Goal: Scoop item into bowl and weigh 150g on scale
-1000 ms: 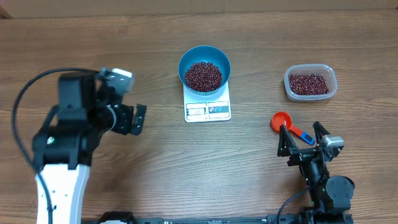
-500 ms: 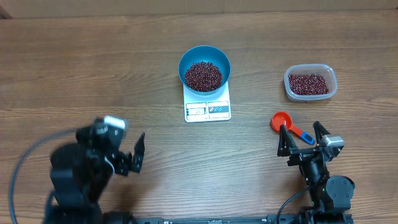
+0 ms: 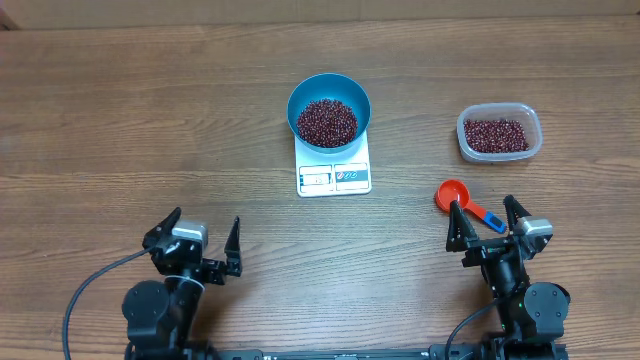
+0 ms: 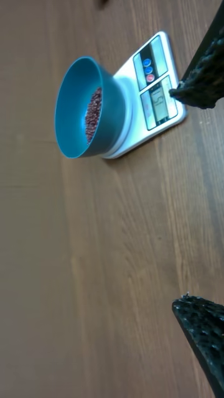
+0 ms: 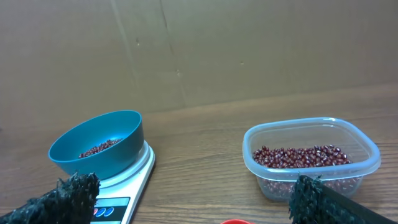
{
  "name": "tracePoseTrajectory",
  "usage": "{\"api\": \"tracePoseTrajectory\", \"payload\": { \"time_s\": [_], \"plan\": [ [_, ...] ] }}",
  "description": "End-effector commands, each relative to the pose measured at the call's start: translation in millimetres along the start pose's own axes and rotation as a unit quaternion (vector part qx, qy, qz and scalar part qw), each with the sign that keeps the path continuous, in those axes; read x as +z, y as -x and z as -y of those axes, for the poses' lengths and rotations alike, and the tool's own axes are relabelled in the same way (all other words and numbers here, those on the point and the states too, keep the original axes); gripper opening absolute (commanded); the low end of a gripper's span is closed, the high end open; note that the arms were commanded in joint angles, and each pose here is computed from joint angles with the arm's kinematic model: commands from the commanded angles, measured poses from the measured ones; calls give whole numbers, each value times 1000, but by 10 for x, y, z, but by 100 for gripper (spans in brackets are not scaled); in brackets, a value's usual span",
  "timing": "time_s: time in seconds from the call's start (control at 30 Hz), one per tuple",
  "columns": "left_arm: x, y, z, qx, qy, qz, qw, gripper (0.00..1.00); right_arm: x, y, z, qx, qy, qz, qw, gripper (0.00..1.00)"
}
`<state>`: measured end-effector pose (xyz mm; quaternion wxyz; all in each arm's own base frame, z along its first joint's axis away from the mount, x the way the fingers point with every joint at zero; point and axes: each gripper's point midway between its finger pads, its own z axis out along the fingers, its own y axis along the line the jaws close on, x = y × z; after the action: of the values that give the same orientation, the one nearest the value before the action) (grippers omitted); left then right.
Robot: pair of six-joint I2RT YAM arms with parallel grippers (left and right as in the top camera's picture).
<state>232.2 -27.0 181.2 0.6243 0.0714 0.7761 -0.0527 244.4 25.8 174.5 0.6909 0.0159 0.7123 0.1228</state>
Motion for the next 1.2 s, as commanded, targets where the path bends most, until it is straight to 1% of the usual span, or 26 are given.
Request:
{"api": "tracePoseTrajectory", "payload": {
  "time_s": [0.0,0.13,0.33,0.57,1.17],
  "plan": [
    [33,-32,-22,-7,5,30,1000,100,2,-17,23,-2,-5,2,1000,100],
    [100,-138,-62,-4,15,43,999,100,2,-17,22,-2,-5,2,1000,100],
    [149,-156,-100,4,25,84,996,100,2,-17,23,-2,-5,2,1000,100],
    [147,-222,-240,-2,68,70,995,100,2,-17,23,-2,-5,2,1000,100],
    [149,-220,-233,-1,68,70,995,100,2,-17,23,-2,-5,2,1000,100]
  ]
}}
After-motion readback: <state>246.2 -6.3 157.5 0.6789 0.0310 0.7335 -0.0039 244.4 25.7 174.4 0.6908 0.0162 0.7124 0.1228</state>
